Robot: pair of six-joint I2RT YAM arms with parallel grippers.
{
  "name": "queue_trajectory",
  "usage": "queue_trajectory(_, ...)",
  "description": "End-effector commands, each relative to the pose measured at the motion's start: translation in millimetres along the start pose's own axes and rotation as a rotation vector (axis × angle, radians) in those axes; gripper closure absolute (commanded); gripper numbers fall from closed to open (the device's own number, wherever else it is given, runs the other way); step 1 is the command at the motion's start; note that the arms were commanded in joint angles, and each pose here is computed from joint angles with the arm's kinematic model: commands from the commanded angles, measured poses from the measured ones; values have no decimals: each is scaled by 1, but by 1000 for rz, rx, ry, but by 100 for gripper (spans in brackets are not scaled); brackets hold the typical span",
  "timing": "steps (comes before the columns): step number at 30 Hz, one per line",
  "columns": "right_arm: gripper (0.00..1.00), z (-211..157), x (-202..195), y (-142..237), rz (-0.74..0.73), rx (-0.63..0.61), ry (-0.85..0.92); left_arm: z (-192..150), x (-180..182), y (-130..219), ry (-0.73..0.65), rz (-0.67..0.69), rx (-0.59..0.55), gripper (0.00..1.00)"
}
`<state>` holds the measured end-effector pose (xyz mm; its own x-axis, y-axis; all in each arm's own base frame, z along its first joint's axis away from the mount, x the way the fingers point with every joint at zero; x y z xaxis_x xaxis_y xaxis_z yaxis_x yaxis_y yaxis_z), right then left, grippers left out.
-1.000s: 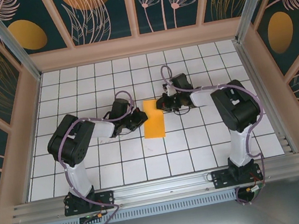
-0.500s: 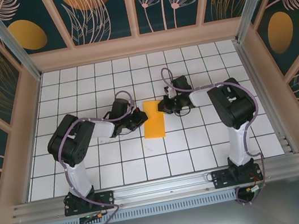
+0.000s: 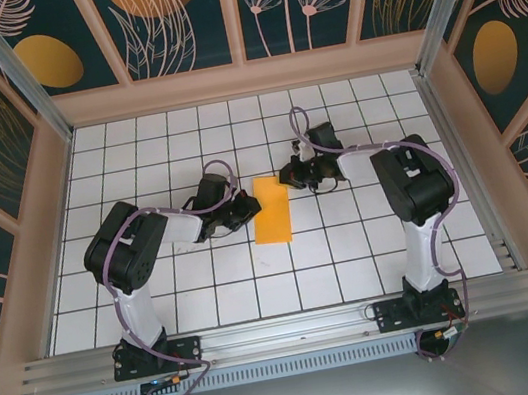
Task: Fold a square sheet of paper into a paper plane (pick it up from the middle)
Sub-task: Fold the square sheet of paper in half at the center of the table.
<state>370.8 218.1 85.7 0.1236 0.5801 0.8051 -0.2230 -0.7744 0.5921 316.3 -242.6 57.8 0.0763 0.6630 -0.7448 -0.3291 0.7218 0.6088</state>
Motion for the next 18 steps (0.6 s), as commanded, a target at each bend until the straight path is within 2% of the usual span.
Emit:
queue_trajectory(1, 99, -5, -15, -9, -24, 24, -22, -25, 37, -7, 48, 152, 81, 100)
queue_trajectory(8, 99, -10, -38, -18, -129, 42, -78, -25, 38, -6, 47, 156, 80, 100)
queue_trajectory(18, 98, 14, 18, 6, -4, -2, -6, -25, 37, -5, 44, 156, 79, 100)
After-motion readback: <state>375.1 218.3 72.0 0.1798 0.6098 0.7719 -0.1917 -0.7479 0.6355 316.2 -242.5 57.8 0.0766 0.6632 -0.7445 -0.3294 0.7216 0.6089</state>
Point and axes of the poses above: each hand's point on the last joint's axis, 136 mm out from that joint toward the fingers, its own y axis back along the fingers, its own x axis along the line the jaws close on, z = x × y, the point moved 7 cm from there along y, back along the fingers, and after that the axes turned 10 degrees about -y, right-handed, at the moved point
